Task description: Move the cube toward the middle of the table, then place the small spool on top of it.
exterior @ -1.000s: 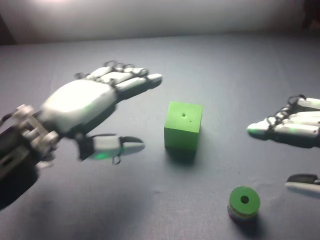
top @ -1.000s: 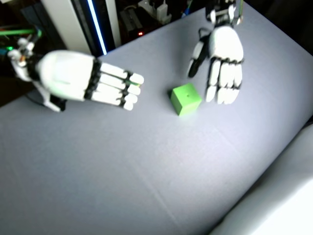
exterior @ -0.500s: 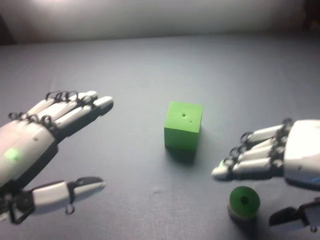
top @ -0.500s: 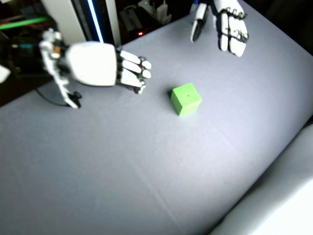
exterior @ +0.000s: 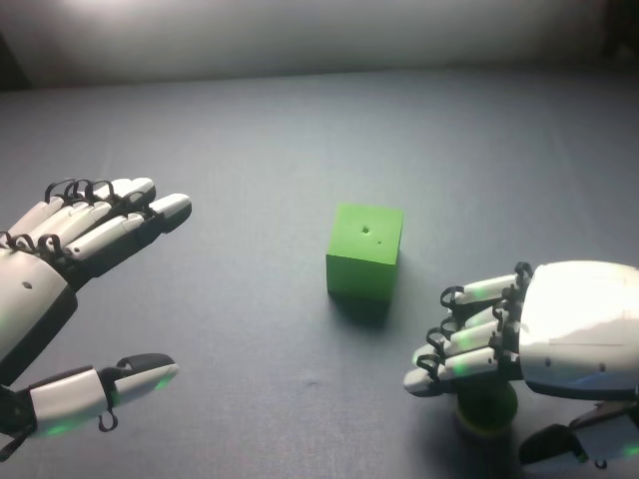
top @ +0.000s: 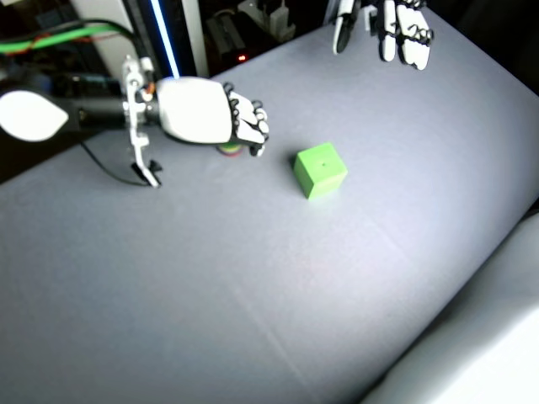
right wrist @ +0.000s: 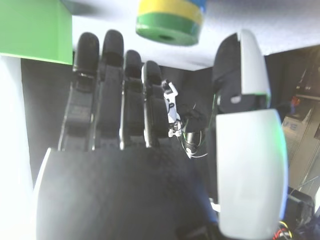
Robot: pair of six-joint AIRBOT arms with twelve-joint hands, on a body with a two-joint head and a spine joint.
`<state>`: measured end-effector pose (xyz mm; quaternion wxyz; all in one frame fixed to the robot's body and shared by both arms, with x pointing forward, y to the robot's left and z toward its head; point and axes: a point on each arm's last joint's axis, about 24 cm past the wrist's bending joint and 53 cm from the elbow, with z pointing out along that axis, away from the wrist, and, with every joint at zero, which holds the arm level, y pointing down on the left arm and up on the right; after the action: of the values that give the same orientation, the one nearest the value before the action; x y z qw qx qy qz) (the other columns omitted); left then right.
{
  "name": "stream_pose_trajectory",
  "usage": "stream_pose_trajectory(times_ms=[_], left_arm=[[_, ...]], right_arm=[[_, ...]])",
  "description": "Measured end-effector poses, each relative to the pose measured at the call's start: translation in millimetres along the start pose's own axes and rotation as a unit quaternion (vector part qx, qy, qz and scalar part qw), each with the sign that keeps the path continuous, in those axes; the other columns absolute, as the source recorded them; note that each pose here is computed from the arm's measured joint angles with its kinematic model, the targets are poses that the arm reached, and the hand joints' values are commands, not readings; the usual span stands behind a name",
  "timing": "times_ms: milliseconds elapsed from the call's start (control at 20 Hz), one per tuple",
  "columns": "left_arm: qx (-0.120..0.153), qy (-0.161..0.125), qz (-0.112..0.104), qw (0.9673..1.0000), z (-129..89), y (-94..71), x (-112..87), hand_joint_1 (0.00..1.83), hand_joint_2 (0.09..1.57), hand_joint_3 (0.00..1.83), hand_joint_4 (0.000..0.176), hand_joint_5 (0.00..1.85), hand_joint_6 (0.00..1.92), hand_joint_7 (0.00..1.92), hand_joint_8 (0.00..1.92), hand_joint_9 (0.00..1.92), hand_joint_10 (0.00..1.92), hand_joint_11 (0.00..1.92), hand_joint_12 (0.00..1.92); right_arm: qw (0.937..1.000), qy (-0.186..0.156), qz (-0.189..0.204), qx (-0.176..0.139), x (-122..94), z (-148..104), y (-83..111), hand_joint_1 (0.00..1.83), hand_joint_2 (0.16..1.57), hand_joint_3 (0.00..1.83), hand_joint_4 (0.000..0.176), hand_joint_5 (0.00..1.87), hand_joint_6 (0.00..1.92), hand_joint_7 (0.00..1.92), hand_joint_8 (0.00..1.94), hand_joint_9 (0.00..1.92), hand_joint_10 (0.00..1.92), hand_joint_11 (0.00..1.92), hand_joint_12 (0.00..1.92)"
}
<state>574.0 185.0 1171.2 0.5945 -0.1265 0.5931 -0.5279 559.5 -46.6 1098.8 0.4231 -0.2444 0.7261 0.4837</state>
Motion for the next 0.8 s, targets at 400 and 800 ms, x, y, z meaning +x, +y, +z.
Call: stream_pose_trajectory(times_ms=[400, 800], left_arm=[[-0.009, 0.000, -0.004, 1.0000, -3.4, 3.7, 0.9, 0.90, 1.04, 0.00, 0.112, 0.27, 0.00, 0.19, 0.00, 0.19, 0.00, 0.00, 0.70], [-0.014, -0.002, -0.005, 0.9999, -6.3, 7.0, 0.4, 0.89, 1.06, 0.00, 0.111, 0.27, 0.00, 0.20, 0.00, 0.21, 0.00, 0.00, 0.69]], right_arm=[[1.0000, -0.002, -0.003, 0.003, -3.4, 3.3, -2.5, 1.13, 1.11, 0.00, 0.000, 0.75, 0.01, 0.76, 0.04, 0.80, 0.56, 0.62, 1.26], [1.0000, -0.006, -0.001, 0.002, -6.1, 3.6, -2.0, 1.20, 1.20, 0.00, 0.000, 0.81, 1.09, 0.84, 1.42, 0.98, 1.61, 1.10, 1.80]])
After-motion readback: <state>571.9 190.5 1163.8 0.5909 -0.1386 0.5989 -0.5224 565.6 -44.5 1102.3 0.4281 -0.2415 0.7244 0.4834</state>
